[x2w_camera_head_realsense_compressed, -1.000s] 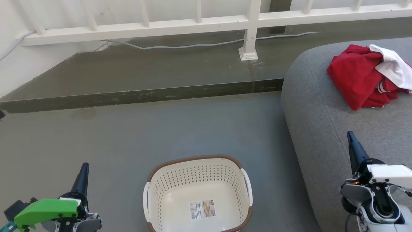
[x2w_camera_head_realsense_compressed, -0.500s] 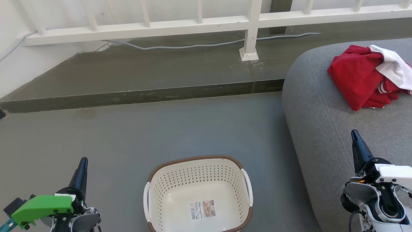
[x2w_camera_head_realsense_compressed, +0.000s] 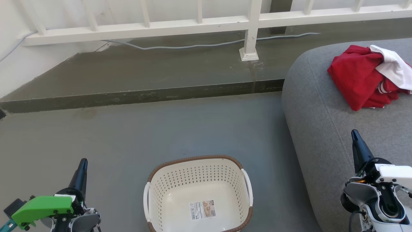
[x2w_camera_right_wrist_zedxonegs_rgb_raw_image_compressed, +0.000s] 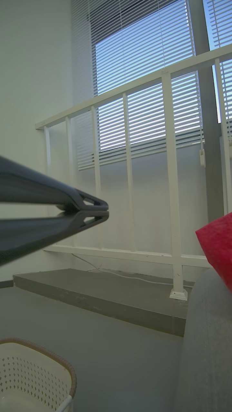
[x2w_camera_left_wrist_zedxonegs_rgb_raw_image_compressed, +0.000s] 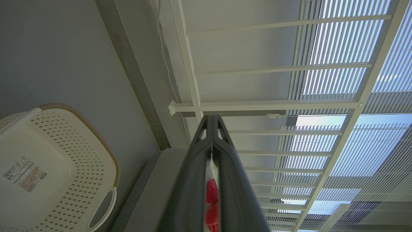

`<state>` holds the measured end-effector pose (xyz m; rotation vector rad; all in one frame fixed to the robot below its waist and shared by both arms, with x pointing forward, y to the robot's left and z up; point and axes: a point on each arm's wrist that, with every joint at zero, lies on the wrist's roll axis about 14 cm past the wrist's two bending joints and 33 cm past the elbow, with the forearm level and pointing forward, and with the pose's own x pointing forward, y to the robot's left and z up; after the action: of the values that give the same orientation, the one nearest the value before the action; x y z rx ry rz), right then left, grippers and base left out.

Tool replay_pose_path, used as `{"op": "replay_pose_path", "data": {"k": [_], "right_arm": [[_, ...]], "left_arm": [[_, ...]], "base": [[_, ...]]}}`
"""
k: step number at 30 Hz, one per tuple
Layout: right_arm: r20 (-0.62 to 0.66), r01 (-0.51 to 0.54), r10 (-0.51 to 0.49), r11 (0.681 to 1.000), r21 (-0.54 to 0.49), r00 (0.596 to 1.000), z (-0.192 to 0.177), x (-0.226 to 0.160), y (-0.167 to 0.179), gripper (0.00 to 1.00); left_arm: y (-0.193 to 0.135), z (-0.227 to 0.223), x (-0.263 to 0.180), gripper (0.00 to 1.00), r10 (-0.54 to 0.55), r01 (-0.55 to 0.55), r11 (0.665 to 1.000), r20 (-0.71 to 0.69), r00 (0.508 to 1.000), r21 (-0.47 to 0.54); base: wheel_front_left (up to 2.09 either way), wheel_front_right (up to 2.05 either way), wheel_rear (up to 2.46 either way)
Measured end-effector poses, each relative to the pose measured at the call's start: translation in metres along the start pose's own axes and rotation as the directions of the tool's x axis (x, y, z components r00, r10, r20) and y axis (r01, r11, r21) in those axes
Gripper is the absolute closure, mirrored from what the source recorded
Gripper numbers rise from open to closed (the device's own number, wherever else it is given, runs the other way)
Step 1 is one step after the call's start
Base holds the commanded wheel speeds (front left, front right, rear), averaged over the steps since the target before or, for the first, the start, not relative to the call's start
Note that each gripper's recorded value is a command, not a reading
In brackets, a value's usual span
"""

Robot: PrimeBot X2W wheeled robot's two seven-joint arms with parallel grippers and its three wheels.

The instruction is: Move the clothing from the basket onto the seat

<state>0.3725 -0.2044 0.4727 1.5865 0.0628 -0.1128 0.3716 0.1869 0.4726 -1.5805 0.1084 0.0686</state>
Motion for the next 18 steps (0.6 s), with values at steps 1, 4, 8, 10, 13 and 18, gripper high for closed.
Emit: {"op": "replay_pose_path", "data": {"k": [1,4,8,10,13,18], "right_arm": [[0.000,0.000,0.000,1.000,0.000,1.000,0.0000,0.0000,0.0000,1.00],[0.000,0.000,0.000,1.000,0.000,1.000,0.0000,0.0000,0.0000,1.00],[0.000,-0.001,0.001,1.000,0.000,1.000,0.0001,0.0000,0.0003,1.00],[0.000,-0.001,0.001,1.000,0.000,1.000,0.0001,0.0000,0.0002,1.00],[0.000,-0.002,0.002,1.000,0.000,1.000,0.0002,0.0000,0.0003,1.00],[0.001,-0.002,0.002,1.000,0.000,1.000,0.0003,0.0000,0.0003,1.00]], "left_arm": [[0.0000,0.0000,0.0000,1.00,0.000,0.000,1.000,0.000,1.000,0.000],[0.0001,0.0002,0.0001,1.00,0.000,0.000,1.000,0.001,1.000,0.000],[0.0003,0.0004,0.0001,1.00,0.001,-0.001,1.000,0.001,1.000,0.000],[0.0004,0.0005,0.0001,1.00,0.001,-0.001,1.000,0.002,1.000,-0.001],[0.0006,0.0006,0.0001,1.00,0.002,-0.002,1.000,0.002,1.000,-0.001],[0.0002,0.0007,0.0001,1.00,-0.001,0.001,1.000,0.002,1.000,-0.001]], "base": [[0.00,0.00,0.00],[0.00,0.00,0.00],[0.00,0.00,0.00],[0.00,0.00,0.00],[0.00,0.00,0.00],[0.00,0.00,0.00]]}}
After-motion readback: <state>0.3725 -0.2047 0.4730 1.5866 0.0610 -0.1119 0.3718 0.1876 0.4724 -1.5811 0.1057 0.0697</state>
